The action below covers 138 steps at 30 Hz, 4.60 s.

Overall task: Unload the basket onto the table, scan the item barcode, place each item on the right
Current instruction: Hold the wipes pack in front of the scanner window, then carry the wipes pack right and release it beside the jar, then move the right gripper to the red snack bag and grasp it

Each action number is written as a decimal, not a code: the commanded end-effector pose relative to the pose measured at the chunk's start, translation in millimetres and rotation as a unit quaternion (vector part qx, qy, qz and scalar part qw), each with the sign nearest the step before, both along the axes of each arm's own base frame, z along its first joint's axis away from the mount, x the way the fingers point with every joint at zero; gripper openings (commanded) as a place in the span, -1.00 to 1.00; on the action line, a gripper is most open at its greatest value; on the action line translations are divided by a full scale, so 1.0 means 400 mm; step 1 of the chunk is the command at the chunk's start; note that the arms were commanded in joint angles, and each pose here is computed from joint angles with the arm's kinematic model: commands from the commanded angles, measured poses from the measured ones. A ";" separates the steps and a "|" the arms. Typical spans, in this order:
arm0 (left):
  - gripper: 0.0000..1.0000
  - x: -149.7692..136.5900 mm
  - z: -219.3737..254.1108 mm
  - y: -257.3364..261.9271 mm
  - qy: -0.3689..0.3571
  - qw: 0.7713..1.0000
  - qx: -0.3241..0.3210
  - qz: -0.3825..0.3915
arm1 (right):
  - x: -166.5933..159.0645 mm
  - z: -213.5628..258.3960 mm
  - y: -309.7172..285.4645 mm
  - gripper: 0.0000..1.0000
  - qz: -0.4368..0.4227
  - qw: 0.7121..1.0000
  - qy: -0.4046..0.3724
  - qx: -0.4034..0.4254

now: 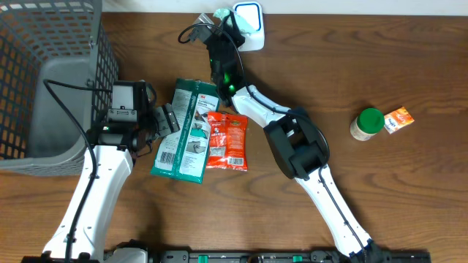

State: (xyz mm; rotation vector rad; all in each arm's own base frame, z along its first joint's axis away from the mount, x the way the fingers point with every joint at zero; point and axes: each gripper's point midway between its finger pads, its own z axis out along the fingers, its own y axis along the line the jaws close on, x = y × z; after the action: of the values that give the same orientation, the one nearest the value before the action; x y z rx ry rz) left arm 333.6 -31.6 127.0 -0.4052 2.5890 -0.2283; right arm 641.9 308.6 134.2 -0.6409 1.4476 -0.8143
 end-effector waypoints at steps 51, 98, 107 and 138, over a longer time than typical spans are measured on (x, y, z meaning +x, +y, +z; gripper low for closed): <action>0.66 0.009 0.015 0.005 -0.007 1.000 0.002 0.007 | -0.391 -0.022 -1.039 -0.98 -0.348 0.663 0.446 0.490; 0.66 0.011 0.017 0.000 -0.009 1.000 -0.007 0.011 | -0.496 0.105 -0.423 0.78 -0.011 0.605 0.649 0.462; -0.57 -0.042 -0.012 -0.078 0.037 0.996 -0.073 -0.037 | -0.593 0.012 -0.268 0.53 -0.006 0.572 0.705 0.419; -0.85 -0.056 -0.338 -0.325 0.125 0.976 -0.064 -0.164 | -0.824 -0.253 -0.104 0.06 0.074 0.403 0.784 0.467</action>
State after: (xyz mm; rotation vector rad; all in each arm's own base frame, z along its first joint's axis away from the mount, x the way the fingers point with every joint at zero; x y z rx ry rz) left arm 320.3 -165.5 7.4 -0.0266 2.8350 -0.5157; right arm 324.2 254.0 23.6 -0.4857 3.0227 1.2064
